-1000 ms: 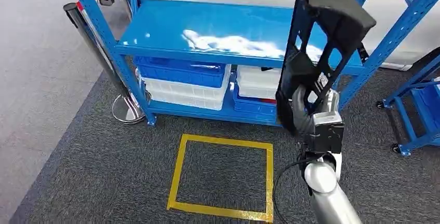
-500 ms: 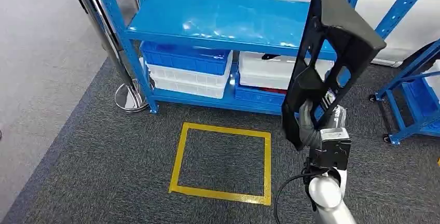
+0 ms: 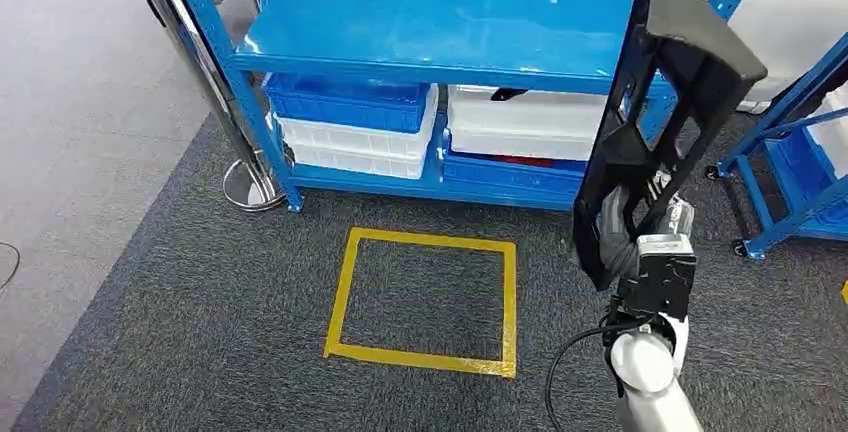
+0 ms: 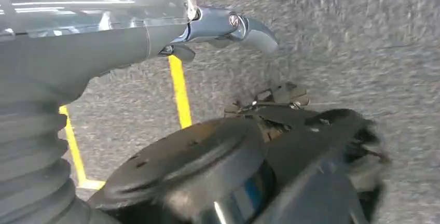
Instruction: Take the parts from the cabinet and place them on the table.
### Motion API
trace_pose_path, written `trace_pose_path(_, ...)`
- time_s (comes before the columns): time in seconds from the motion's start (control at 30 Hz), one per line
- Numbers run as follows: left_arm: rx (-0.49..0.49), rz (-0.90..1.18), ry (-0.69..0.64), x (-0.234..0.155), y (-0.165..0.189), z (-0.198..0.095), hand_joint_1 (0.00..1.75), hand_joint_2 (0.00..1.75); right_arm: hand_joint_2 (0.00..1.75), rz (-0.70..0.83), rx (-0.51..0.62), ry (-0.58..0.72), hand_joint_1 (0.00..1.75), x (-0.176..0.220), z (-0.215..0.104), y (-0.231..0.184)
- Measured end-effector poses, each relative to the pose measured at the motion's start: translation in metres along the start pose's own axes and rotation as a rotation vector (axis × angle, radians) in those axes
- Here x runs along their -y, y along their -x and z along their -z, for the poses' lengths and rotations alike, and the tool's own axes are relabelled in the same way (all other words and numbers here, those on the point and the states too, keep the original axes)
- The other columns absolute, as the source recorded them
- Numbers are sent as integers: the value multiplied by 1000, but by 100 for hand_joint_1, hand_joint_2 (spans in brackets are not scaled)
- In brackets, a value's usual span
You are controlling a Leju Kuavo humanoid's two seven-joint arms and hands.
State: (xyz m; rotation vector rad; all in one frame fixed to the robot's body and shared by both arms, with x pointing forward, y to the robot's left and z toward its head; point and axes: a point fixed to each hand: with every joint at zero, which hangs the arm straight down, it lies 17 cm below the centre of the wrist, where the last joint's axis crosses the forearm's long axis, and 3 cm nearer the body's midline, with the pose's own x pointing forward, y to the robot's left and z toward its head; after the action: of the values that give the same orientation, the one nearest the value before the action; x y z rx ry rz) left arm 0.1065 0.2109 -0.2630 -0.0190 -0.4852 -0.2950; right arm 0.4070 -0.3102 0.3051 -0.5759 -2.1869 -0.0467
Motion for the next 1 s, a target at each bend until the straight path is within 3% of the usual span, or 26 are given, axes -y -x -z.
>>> trace_pose_path(0.3, -12, 25, 3, -2, 3, 0, 0, 175, 175, 10, -50, 64, 175, 30, 8, 22)
trace_pose_path(0.73, -19, 23, 1, -2, 3, 1, 0, 175, 175, 3, -129, 156, 175, 76, -5, 56)
trace_pose_path(1.0, -38, 13, 0, -2, 6, 0, 0, 175, 175, 10, -154, 167, 175, 75, -9, 65)
